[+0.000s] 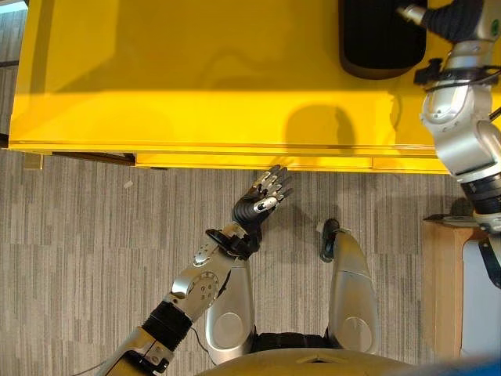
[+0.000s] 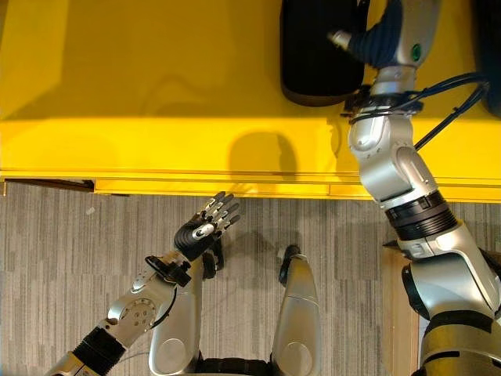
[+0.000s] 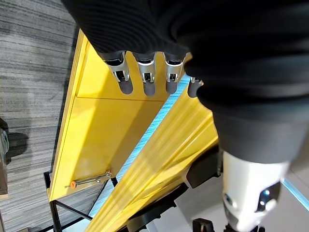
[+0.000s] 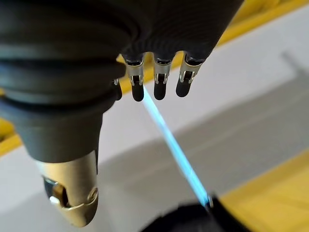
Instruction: Move parts from the plastic box to the shelf.
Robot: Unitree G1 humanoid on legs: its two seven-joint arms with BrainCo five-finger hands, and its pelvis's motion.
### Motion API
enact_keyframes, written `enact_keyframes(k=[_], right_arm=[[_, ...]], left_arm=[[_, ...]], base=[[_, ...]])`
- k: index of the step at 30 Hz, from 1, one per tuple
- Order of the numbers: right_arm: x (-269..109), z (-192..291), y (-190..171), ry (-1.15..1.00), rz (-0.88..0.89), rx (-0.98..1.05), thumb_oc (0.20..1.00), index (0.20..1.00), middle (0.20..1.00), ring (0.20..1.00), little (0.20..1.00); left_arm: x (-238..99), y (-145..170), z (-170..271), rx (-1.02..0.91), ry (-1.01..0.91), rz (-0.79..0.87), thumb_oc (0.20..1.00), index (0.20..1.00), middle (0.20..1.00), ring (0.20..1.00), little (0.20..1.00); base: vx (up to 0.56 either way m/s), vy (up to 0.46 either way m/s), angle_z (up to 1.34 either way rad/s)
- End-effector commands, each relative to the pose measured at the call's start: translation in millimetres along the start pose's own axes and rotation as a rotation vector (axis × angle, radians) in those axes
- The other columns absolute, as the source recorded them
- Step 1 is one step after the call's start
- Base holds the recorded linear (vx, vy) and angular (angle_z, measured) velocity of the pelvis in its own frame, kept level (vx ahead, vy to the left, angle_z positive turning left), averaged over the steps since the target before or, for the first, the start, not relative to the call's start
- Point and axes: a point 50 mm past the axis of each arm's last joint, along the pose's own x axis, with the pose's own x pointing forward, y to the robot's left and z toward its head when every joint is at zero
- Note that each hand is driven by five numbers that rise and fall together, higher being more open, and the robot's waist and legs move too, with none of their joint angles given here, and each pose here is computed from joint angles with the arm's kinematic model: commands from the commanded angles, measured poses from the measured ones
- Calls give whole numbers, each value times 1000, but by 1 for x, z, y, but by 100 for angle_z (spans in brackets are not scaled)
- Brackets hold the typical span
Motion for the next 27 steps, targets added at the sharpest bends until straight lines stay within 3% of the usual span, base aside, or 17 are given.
enact_keyframes(k=[1,27], right_arm=[[4,9,-6,-54,12,-9,1000,1000,1000,1000,1000],[-18,5,44,113,424,-76,1000,1000,1000,1000,1000]], left_arm=[[-5,-11,-2,-40,-55,-36,1000,1000,1000,1000,1000],[3,-19,4,-13,-56,-32,1000,1000,1000,1000,1000]], base=[[0,0,0],[-1,2,0]])
